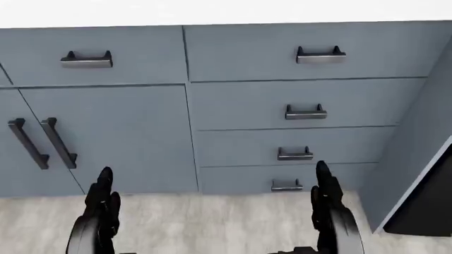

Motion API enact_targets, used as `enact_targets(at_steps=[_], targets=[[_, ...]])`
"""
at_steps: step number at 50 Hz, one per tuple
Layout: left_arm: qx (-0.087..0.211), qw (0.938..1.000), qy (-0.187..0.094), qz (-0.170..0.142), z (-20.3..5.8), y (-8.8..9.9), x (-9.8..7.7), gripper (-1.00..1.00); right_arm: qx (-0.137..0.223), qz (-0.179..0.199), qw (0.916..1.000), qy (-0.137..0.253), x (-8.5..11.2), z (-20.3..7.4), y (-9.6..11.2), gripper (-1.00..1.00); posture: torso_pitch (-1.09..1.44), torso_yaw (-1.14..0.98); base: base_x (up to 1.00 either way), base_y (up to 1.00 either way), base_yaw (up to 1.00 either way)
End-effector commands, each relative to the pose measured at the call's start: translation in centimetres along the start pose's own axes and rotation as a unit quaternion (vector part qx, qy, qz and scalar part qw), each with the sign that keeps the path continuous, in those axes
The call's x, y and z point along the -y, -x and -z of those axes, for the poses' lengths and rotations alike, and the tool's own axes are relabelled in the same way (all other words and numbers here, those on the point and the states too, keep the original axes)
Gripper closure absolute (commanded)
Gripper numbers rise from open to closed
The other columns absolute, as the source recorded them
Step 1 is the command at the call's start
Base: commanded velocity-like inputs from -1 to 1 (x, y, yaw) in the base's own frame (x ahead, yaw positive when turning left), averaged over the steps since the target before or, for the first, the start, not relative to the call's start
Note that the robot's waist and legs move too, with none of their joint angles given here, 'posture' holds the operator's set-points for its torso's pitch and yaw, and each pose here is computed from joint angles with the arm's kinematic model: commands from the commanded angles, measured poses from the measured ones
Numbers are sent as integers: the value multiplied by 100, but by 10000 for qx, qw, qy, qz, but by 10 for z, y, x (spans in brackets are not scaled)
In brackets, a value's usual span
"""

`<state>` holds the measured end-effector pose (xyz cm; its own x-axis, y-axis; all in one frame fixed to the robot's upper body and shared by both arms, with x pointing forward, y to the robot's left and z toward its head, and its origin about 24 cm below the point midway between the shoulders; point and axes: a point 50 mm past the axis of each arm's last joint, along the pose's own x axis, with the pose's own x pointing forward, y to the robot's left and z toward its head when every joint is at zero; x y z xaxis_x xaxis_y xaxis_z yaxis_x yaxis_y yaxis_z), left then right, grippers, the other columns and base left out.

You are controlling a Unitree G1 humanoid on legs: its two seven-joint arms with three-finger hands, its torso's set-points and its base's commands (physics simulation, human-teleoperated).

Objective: Place all breads on the cutting board.

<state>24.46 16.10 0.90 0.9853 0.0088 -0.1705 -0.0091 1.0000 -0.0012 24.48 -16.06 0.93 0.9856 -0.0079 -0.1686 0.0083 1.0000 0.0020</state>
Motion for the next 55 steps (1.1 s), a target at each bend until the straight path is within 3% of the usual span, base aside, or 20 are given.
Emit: enact_targets(at_steps=[1, 4, 11, 14, 27, 28, 31, 39, 47, 55], targets=[[791, 9968, 33, 140, -33, 0, 4, -100, 880, -96, 9961, 6, -2, -38, -4, -100, 0, 0, 0, 0, 0], [784, 9965, 81, 264, -37, 5, 6, -100, 897, -117, 9959, 6, -3, -40, -1, -100, 0, 0, 0, 0, 0], [798, 9966, -48, 215, -41, 7, 4, -100, 916, -159, 9957, 25, -6, -41, 0, -100, 0, 0, 0, 0, 0], [861, 9960, -90, 224, -56, 10, 4, -100, 942, -155, 9954, 37, -7, -46, 0, -100, 0, 0, 0, 0, 0], [1244, 9916, -241, 277, -118, 31, -3, -100, 1197, -138, 9927, -78, -1, -103, 15, -100, 0, 0, 0, 0, 0], [1306, 9908, -268, 235, -125, 32, -5, -100, 1282, -196, 9912, -272, -1, -113, 17, -100, 0, 0, 0, 0, 0], [1378, 9898, -284, 214, -135, 37, -6, -100, 1336, -213, 9903, -301, -3, -122, 20, -100, 0, 0, 0, 11, 0], [1433, 9890, -328, 184, -144, 37, -7, -100, 1430, -304, 9886, -355, -7, -134, 25, -100, 0, 0, 0, 16, 75], [1518, 9874, -422, 125, -154, 36, -9, -100, 1642, -265, 9859, -173, -7, -149, 31, -100, 0, 0, 2, 42, 0], [1534, 9867, -520, 156, -157, 35, -8, -100, 1736, -292, 9841, -252, -6, -159, 31, -100, 0, 0, 12, 45, 0]])
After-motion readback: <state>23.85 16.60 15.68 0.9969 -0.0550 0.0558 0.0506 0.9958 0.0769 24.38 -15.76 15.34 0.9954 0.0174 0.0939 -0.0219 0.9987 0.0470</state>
